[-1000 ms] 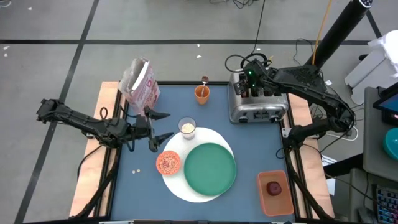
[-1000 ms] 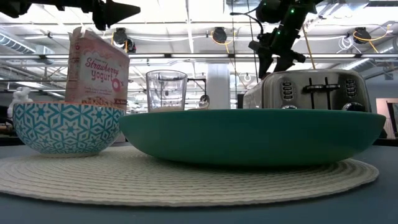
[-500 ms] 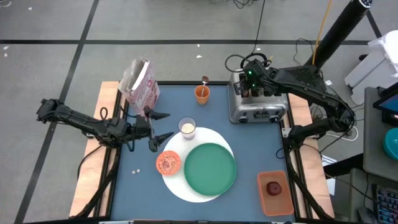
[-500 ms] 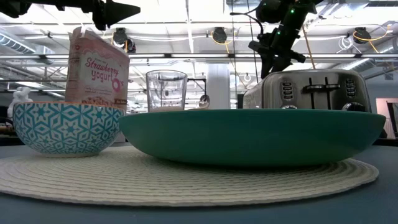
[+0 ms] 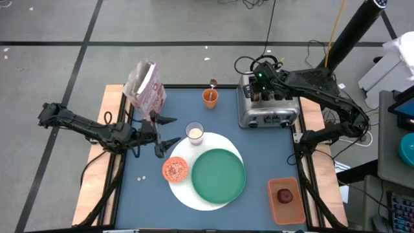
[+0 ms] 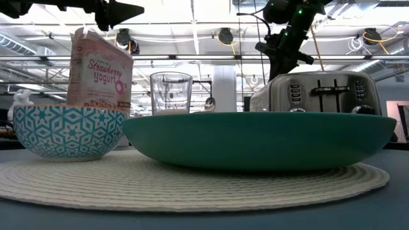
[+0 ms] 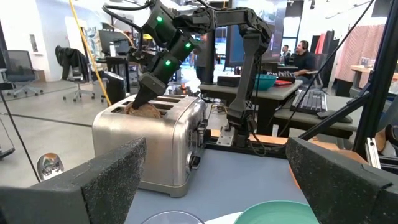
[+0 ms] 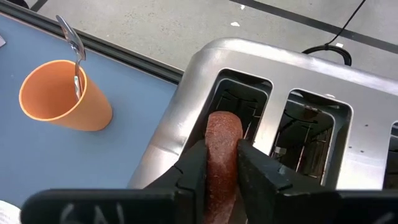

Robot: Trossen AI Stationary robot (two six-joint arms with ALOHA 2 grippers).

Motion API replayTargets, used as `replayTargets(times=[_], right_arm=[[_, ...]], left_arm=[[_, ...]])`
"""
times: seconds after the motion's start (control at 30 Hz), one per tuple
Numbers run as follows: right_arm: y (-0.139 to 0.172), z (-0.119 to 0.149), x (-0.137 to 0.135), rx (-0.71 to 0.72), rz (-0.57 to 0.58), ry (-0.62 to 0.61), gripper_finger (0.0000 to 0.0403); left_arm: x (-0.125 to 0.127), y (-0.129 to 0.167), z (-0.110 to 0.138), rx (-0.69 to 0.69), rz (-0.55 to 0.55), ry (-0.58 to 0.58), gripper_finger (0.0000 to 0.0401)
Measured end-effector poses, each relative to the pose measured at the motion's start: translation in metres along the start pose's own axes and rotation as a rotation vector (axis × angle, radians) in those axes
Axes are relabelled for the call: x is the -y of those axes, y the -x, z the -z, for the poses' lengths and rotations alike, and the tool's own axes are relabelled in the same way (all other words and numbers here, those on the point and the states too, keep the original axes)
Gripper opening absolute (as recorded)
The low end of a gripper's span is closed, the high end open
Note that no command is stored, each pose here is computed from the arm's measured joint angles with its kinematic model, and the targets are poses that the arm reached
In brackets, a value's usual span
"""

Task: Arrange a breakfast setting
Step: Put the toasted bagel from the toaster on the green plate

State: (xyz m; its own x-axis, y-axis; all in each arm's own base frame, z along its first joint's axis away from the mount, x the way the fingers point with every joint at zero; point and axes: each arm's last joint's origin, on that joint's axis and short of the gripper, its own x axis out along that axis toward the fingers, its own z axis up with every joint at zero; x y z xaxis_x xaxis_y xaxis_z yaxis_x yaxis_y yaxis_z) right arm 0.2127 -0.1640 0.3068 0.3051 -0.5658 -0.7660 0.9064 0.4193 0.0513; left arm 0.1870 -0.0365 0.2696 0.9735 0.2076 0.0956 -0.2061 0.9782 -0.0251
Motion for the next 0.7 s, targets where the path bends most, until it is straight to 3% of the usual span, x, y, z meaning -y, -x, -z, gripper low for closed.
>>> replayTargets(times=[0.37, 0.7], right_arm=[[0.008, -0.004, 0.0, 0.059, -0.03, -0.011, 0.0068], [0.04, -0.009, 0.009, 0.19, -0.083, -0.048, 0.0068]], left_arm=[[0.0, 0.0, 0.0, 0.0, 0.0, 0.0, 0.0392], [0.0, 0.0, 0.0, 0.0, 0.0, -0.001, 0.0392]])
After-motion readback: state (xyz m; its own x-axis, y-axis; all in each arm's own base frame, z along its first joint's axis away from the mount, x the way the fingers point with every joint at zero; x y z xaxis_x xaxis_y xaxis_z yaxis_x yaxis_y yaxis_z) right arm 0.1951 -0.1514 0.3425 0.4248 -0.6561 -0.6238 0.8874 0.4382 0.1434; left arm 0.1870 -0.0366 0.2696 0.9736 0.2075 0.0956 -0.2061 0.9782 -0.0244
